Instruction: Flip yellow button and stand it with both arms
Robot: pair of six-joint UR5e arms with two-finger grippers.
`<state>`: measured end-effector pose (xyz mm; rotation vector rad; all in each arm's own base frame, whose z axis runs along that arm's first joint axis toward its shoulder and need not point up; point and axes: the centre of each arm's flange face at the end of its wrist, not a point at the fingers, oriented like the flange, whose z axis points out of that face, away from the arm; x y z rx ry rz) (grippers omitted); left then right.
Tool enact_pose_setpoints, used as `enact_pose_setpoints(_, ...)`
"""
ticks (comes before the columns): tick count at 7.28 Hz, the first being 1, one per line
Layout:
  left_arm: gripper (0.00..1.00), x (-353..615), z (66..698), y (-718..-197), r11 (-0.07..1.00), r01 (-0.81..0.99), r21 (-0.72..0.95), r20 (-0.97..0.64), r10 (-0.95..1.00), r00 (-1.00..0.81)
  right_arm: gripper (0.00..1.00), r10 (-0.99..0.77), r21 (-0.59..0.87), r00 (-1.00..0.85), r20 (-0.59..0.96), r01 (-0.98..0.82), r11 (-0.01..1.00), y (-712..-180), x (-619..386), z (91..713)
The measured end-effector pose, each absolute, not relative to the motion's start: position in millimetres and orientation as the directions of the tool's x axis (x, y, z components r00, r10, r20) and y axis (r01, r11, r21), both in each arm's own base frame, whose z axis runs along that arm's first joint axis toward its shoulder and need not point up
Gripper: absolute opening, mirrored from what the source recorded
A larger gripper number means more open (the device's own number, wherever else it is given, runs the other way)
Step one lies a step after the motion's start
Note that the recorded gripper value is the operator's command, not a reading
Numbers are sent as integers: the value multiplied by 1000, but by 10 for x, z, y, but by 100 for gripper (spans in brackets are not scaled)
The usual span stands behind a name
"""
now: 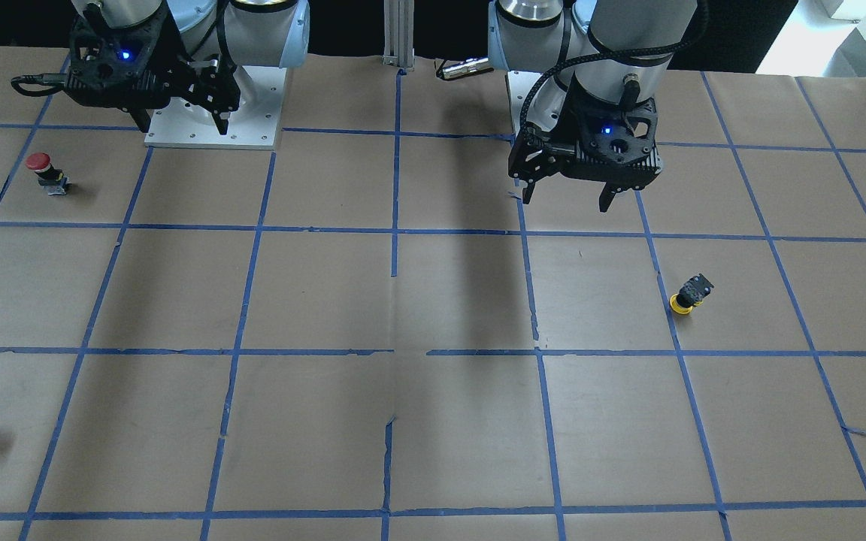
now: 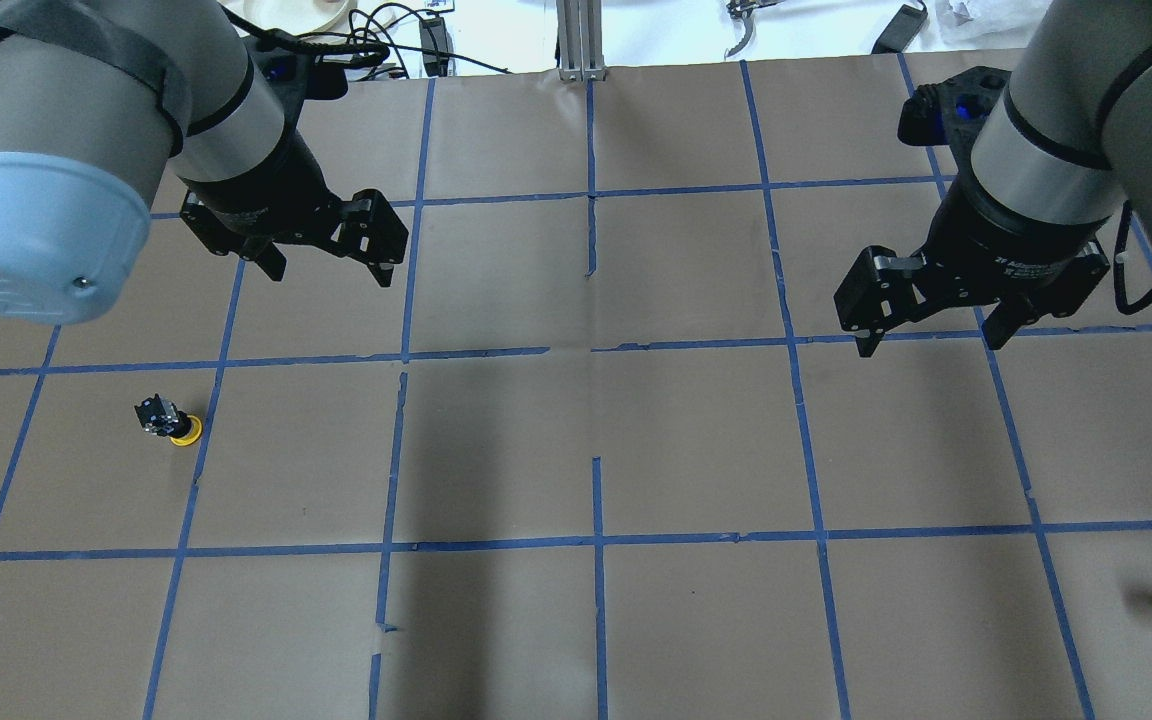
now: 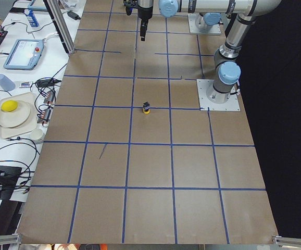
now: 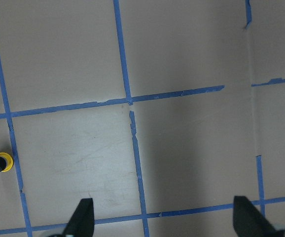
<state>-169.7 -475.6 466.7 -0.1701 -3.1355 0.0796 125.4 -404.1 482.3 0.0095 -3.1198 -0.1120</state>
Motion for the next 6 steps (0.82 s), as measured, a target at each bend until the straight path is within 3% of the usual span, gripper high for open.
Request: enact_pose_setpoints(6, 100, -1442, 4650, -4814, 997, 74, -36, -2, 74, -997, 100, -7, 69, -1000, 21, -6, 998, -4035, 1243, 4837)
